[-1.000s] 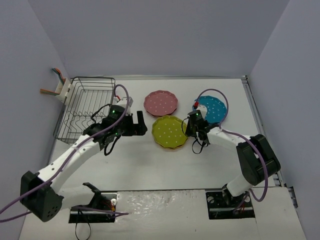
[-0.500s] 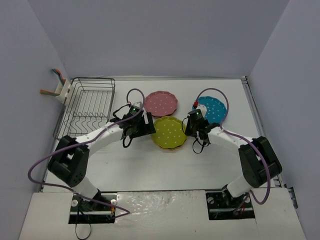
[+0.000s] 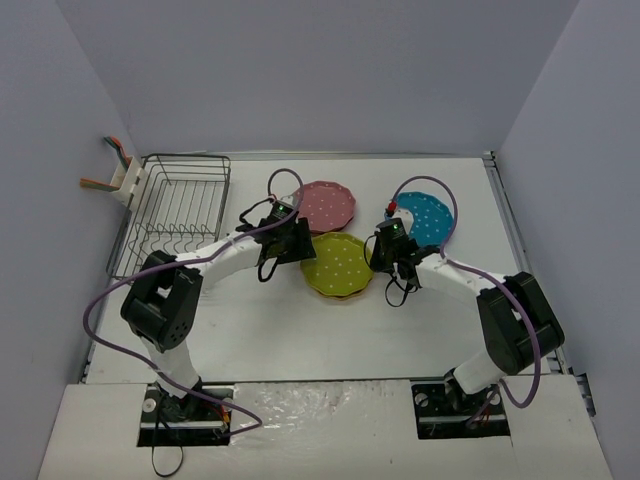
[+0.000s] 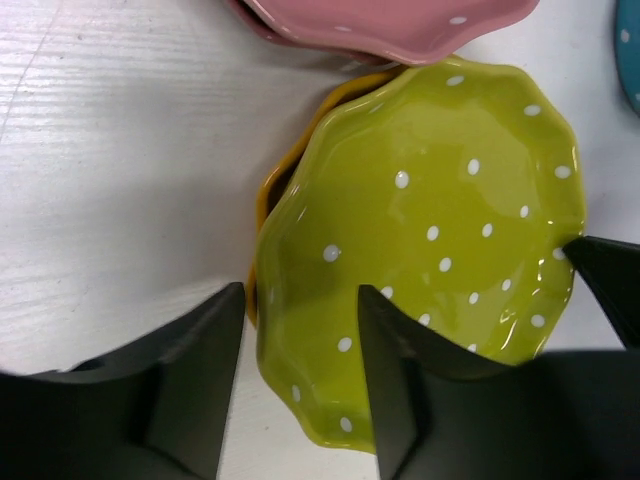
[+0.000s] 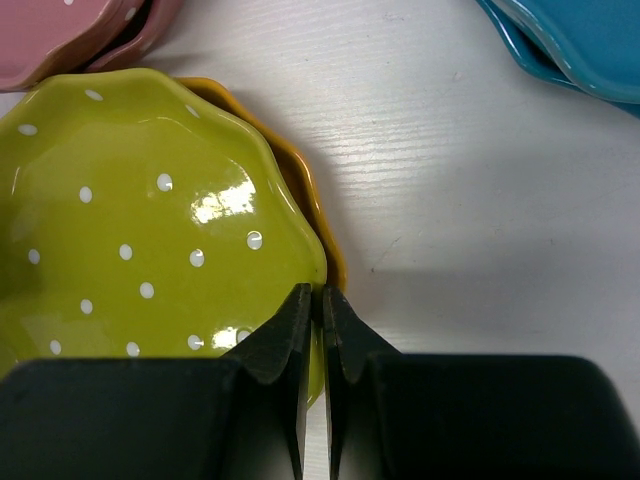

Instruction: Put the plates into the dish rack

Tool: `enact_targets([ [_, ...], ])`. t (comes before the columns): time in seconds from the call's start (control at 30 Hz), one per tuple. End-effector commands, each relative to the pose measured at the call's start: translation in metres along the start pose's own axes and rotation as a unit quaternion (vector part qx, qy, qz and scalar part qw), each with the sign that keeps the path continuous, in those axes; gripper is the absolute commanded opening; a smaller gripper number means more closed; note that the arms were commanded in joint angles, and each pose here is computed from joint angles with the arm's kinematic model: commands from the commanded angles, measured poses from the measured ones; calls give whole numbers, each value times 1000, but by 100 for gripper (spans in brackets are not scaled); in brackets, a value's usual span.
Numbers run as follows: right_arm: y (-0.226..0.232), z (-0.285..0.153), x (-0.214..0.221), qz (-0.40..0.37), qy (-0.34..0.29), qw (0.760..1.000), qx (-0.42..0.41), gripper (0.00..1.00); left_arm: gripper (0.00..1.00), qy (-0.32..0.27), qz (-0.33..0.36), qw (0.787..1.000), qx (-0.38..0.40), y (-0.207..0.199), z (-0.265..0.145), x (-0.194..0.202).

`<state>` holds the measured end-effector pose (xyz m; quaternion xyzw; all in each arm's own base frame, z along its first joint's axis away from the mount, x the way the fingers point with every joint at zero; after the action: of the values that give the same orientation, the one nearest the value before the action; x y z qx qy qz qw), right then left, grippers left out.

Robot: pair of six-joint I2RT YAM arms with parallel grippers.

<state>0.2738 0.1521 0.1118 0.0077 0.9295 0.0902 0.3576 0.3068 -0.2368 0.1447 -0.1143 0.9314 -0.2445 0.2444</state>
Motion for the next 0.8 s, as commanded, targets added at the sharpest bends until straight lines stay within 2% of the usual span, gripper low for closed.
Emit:
enact_targets([
  [0.0, 18, -8, -26, 11, -65, 996, -53, 0, 35, -16, 20, 999, 38, -20, -4, -13],
  [0.13, 18, -7, -25, 10, -64, 996, -55, 0, 19, -6, 20, 999, 36, -19, -1, -11],
  [0.2, 18, -6, -25, 10, -65, 996, -56, 0, 15, -4, 21, 999, 33, -18, -2, -11],
  [0.3, 18, -5, -24, 11, -65, 996, -58, 0, 1, -6, 27, 999, 31, -19, -7, -12],
  [0.6, 22, -13, -33, 6, -81, 994, -74, 0, 0, -55, 57, 996, 33, -31, -58, -29],
  [0.77, 29, -16, -41, -2, -85, 991, -99, 0, 0, -70, 52, 996, 33, -30, -80, -30],
])
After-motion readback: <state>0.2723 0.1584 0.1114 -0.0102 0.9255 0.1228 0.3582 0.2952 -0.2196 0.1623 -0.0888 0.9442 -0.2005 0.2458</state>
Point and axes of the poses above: each gripper's point midway between its finger pads, its own z axis out along the fingers, its own y axis along the line the jaws close on, x = y × z, the point moved 9 cm from there along -z, back along the fingers, and after that the axes turned 9 degrees about -z, right-handed, at the moved point
